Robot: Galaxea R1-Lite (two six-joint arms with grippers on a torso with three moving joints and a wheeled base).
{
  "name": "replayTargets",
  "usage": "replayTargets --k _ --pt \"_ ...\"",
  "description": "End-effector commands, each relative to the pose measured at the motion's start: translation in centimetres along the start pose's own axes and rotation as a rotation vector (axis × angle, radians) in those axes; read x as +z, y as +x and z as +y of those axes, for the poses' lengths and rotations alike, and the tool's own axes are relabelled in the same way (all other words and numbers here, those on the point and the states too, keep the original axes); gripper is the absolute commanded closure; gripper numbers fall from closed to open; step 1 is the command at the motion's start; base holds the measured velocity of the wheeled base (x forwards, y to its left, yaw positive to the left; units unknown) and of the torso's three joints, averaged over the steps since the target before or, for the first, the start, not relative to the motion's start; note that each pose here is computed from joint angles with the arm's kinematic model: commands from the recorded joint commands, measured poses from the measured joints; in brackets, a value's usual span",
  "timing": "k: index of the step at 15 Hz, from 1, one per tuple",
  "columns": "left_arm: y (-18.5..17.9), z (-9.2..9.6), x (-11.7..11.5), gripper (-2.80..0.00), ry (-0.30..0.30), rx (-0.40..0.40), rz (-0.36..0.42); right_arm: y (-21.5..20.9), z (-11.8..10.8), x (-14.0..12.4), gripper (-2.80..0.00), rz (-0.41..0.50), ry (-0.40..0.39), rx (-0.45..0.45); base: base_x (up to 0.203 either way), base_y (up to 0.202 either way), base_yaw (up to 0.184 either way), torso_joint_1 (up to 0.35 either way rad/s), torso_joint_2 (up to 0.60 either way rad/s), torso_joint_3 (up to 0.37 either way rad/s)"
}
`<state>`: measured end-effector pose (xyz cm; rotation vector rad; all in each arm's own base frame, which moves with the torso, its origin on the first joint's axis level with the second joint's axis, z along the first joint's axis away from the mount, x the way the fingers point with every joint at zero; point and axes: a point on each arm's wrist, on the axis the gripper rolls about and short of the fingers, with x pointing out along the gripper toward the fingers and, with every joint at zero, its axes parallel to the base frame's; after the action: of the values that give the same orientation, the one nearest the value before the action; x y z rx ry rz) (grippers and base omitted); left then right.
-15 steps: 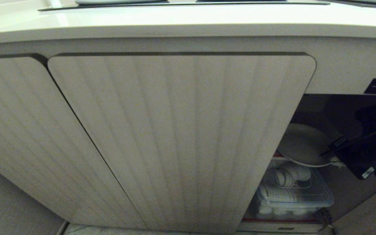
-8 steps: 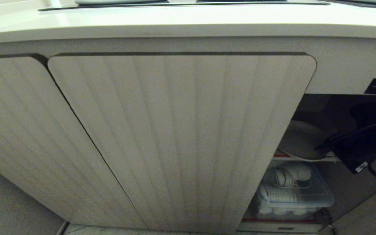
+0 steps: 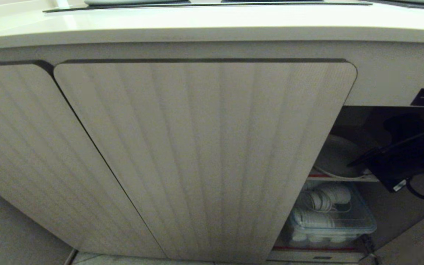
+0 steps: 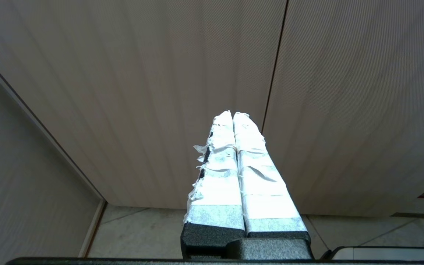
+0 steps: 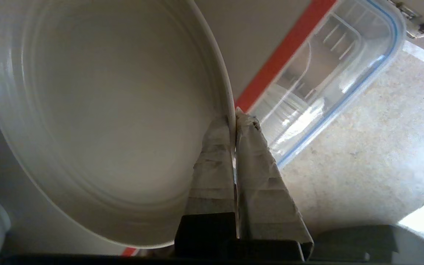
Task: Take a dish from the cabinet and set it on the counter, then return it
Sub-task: Put it back into the cabinet
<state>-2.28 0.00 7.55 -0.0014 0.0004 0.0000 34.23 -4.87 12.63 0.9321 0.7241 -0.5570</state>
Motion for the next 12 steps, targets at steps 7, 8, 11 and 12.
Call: replayTargets --k 7,8,11,12 --pt "0.00 0.00 0.00 0.00 0.000 0.000 0.000 0.95 0.60 -0.01 0.00 -0.012 0.028 -0.010 0.000 0.000 0.000 0.000 0.00 0.000" --pt "0.00 0.00 0.00 0.00 0.000 0.000 0.000 0.94 0.66 -0.02 0.00 -0.013 0.027 -0.008 0.000 0.000 0.000 0.000 0.00 0.000" --pt "0.00 0.00 0.00 0.00 0.000 0.000 0.000 0.94 0.97 -0.26 0.00 -0.008 0.019 -0.002 0.000 0.000 0.000 0.000 0.00 0.000" --pt "0.00 0.00 0.00 0.00 0.000 0.000 0.000 0.95 1.08 -0.27 0.00 -0.008 0.018 0.000 0.000 0.000 0.000 0.000 0.00 0.000"
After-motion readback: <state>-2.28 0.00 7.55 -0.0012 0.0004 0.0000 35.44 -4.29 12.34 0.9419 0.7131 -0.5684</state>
